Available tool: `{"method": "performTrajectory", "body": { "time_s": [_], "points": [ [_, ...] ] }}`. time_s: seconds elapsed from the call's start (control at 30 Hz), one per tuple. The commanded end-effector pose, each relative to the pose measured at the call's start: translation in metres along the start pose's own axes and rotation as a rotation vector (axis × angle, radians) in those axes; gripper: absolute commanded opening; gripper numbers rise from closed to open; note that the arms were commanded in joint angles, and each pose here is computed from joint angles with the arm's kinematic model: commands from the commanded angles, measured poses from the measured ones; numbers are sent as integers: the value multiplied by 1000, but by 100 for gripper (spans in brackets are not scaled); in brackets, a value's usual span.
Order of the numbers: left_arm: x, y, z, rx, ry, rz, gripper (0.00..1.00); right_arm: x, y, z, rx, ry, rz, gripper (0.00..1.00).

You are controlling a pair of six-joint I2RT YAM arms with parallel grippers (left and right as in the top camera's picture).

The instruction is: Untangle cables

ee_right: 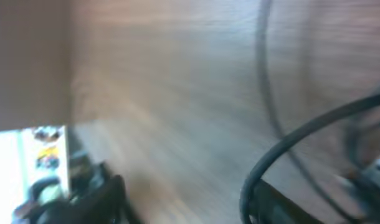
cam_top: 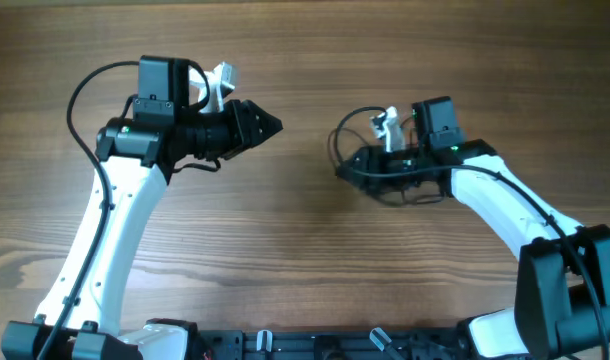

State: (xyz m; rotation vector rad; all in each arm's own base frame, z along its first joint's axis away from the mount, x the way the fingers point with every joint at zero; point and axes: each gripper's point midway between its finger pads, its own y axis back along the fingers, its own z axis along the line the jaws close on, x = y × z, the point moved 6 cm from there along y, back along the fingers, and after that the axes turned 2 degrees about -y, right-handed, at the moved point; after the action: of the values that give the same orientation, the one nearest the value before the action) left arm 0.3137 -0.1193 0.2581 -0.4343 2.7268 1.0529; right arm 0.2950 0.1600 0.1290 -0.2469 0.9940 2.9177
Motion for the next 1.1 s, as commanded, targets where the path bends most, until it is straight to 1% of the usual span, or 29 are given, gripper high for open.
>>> {"method": "performTrajectory", "body": {
  "time_s": [0.0, 0.07, 0.1, 0.13, 0.17, 0.23, 0.27, 0.33, 0.37, 0.47, 0.53, 0.6, 0.63, 0.67, 0.73, 0.77, 0.87, 0.9, 0.93, 1.0, 1.07],
  "points": [
    [-1, -6, -4, -38, -26, -10, 49, 14, -15, 21, -79, 57, 80, 100],
    [-1, -8, -5, -55, -35, -19, 48, 6, -13, 8, 49, -15, 27, 100],
    [-2, -10, -6, -66, -46, -27, 51, 2, -8, 3, 94, -40, 0, 100],
    [-1, -12, -9, -69, -61, -31, 58, -4, 1, 6, 98, -34, -25, 100],
    [-1, -14, -12, -62, -73, -30, 63, -8, 10, 12, 95, -14, -45, 100],
    [1, -18, -19, -48, -98, -29, 64, -16, 27, 25, 101, 46, -90, 100],
    [2, -21, -23, -39, -113, -27, 64, -23, 42, 32, 156, 65, -149, 100],
    [7, -34, -35, -17, -160, -13, 64, -31, 80, 37, 348, 88, -302, 100],
    [9, -41, -35, -47, -139, -12, 66, -32, 100, 37, 448, 88, -381, 100],
    [16, -68, -28, -155, -115, 3, 67, -26, 152, 38, 679, 73, -587, 100],
    [25, -94, -24, -193, -111, 44, 69, -19, 175, 47, 696, 60, -678, 100],
    [36, -127, -22, -194, -136, 102, 68, -12, 187, 58, 674, 80, -729, 100],
    [41, -139, -20, -199, -139, 123, 67, -11, 189, 61, 670, 86, -738, 100],
    [46, -151, -17, -204, -143, 146, 64, -10, 191, 62, 667, 89, -746, 100],
    [59, -178, -2, -256, -120, 197, 53, -7, 191, 61, 671, 84, -735, 100],
    [65, -187, 5, -279, -103, 222, 50, -7, 189, 59, 677, 77, -722, 100],
    [72, -199, 17, -314, -49, 253, 48, -6, 183, 51, 689, 38, -684, 100],
    [74, -202, 19, -320, -35, 257, 45, -6, 181, 49, 691, 21, -676, 100],
    [76, -204, 19, -321, -39, 263, 42, -7, 178, 47, 691, 14, -663, 100],
    [80, -206, 17, -322, -47, 271, 42, -9, 173, 44, 683, 10, -643, 100],
    [83, -209, 18, -355, -69, 255, 42, -10, 165, 43, 649, 8, -605, 100]
  ]
}}
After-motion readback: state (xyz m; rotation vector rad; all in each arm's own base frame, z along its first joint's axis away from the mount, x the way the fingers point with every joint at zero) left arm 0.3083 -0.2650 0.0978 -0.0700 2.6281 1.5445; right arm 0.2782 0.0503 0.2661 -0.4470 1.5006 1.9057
